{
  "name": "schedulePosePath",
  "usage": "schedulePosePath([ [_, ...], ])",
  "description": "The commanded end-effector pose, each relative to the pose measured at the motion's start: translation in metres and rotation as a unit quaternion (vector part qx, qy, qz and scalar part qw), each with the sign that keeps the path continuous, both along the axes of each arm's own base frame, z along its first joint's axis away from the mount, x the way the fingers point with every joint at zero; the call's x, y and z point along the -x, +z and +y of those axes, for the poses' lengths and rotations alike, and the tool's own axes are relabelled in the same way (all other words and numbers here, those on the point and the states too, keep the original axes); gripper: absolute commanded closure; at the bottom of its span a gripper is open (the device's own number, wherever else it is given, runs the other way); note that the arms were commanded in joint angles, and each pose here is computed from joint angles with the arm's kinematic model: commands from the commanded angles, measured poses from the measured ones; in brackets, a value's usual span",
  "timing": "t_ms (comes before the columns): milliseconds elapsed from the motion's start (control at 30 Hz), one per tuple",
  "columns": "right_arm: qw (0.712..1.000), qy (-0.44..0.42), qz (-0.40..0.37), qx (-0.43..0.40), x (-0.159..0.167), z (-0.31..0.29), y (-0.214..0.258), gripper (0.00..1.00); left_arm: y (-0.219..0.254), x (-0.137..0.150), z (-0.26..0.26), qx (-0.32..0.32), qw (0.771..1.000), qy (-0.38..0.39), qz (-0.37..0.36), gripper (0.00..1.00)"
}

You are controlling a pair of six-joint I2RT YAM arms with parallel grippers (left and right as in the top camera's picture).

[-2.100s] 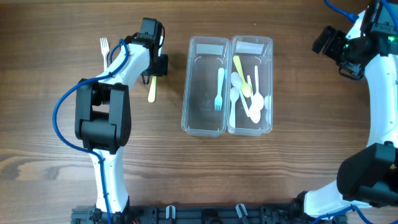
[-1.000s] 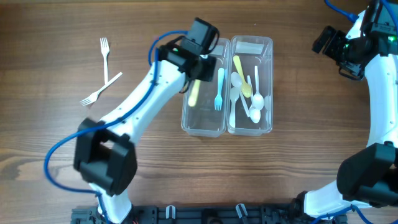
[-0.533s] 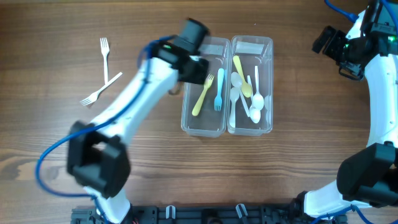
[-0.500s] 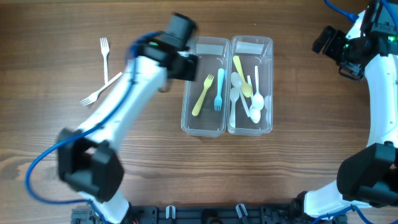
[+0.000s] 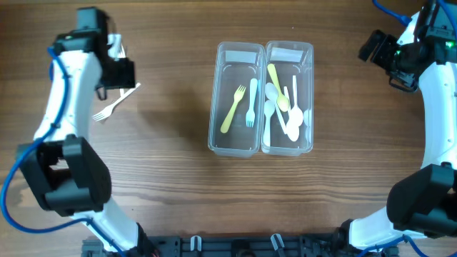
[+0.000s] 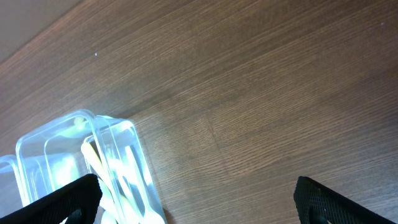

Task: Pack container
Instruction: 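Move the left gripper to the upright white fork and grasp it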

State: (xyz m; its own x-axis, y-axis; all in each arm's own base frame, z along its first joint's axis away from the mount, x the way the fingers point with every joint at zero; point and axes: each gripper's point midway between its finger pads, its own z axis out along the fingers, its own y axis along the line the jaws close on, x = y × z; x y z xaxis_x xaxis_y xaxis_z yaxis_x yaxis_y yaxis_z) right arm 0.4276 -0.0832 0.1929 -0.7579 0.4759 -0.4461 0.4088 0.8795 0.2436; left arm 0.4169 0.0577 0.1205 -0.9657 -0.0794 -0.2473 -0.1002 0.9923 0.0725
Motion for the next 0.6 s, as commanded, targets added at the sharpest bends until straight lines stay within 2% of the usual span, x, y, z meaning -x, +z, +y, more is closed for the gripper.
schedulePosePath([
  [0,1.000,0.002,-0.005,-0.005,-0.004,0.002,0.001,0.00,-0.026,-0.014,0.003,0.058,0.998,0.015,-0.004,0.30],
  [233,1.000,0.002,-0.006,-0.005,-0.005,0.002,0.001,0.00,-0.055,-0.071,0.010,0.049,0.996,0.016,-0.079,0.28],
  [367,1.000,0.002,-0.004,-0.005,-0.004,0.002,0.000,0.00,-0.075,-0.082,0.011,0.050,0.995,0.019,-0.082,0.28],
  [567,1.000,0.002,0.001,-0.007,-0.002,0.002,-0.001,0.00,-0.103,-0.089,0.013,0.051,0.995,0.026,-0.076,0.18],
])
